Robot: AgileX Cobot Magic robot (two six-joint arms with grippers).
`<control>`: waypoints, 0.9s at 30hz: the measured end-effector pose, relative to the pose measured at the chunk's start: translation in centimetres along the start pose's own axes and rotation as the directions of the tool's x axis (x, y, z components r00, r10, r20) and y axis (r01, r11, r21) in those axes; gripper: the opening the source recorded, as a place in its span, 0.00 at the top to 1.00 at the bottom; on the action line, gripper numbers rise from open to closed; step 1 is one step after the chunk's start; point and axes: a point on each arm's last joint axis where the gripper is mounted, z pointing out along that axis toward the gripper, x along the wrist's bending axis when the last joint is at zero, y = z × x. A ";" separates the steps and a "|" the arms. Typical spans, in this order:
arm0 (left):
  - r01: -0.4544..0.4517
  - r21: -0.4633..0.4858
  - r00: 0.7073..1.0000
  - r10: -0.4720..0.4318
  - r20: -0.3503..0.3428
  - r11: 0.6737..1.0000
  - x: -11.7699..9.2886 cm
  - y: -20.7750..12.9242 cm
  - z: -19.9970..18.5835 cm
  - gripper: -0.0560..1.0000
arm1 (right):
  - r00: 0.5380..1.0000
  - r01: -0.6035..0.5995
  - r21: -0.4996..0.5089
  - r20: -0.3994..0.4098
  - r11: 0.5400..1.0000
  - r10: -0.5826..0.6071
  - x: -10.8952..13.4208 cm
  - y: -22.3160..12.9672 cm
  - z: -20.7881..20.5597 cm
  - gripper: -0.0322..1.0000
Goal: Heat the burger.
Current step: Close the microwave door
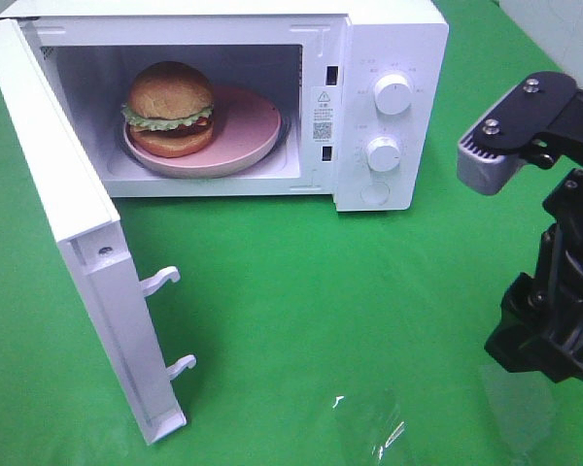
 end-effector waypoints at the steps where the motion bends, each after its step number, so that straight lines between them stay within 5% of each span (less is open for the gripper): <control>1: 0.000 0.000 1.000 0.000 0.000 1.000 0.0 0.0 0.0 0.01 | 1.000 -0.007 -0.016 -0.004 1.000 0.007 0.1 -0.5 -0.3 0.23; 11: 0.000 0.000 1.000 0.000 0.000 1.000 0.0 0.0 0.0 0.01 | 0.999 -0.033 -0.079 0.003 0.996 0.034 0.5 -4.5 -0.9 0.23; 15: 0.000 0.000 1.000 0.000 0.000 1.000 0.0 0.0 0.0 0.01 | 0.990 -0.135 -0.109 0.027 0.985 0.139 -0.4 -6.0 -1.3 0.23; 19: 0.000 0.000 1.000 0.000 0.000 1.000 0.0 0.0 0.0 0.01 | 0.947 -0.295 -0.205 0.066 0.933 0.314 -1.7 -7.6 -2.9 0.23; 27: 0.000 0.000 1.000 0.000 0.000 1.000 0.0 0.0 0.0 0.01 | 0.881 -0.400 -0.367 0.100 0.840 0.463 -2.2 -9.9 -5.6 0.23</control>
